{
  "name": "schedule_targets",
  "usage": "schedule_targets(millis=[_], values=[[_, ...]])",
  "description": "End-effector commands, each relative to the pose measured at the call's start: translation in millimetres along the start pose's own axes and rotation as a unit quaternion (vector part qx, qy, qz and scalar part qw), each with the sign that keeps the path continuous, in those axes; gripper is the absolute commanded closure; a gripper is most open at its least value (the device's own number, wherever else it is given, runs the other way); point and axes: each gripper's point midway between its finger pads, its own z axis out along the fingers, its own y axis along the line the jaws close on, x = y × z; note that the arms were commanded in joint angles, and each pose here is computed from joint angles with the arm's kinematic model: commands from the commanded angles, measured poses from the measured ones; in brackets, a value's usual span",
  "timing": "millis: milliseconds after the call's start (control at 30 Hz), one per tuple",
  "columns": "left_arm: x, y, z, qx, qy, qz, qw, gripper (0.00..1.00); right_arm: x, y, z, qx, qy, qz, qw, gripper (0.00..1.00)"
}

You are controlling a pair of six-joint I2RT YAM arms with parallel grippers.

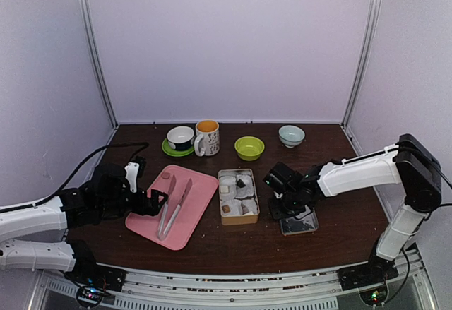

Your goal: Pack the chocolate

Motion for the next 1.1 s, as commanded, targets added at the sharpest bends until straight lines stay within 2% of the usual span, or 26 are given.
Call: schedule_targets(millis=[0,133,300,500,633,700,867,967,1067], values=[[-21,-5,-3,0.007,-0.030,-0.003,1.000,0.03,0,-9,2,0.044,-0.001,-0.004,0.999,0.72],[-20,-4,-4,0.005,-0.031,-0.004,0.999,0.03,3,-16,6,0.075,0.006,-0.014,0.997,0.79],[-19,-2,-6,0.003,-0.032,-0.003,0.999,0.03,-11,-12,-9,0.058,-0.028,-0.001,0.998,1.00],[-21,-3,-11,0.009,-0.037,-0.009,0.999,0.03,-41,-1,-60,-0.001,-0.101,0.023,0.995,1.00],[-27,-21,-14,0.058,-0.047,-0.021,0.997,0.03,-60,22,-106,-0.096,-0.153,0.027,0.983,1.00],[-34,-38,-17,0.109,-0.056,-0.035,0.992,0.03,-70,39,-136,-0.167,-0.186,0.024,0.968,1.00],[-70,-89,-32,0.260,-0.089,-0.056,0.960,0.05,-87,76,-223,-0.344,-0.265,0.018,0.901,1.00],[-96,-118,-44,0.333,-0.104,-0.055,0.936,0.05,-92,97,-277,-0.447,-0.295,0.004,0.845,1.00],[-125,-145,-63,0.414,-0.133,-0.067,0.898,0.05,-94,112,-319,-0.528,-0.309,-0.005,0.791,1.00]])
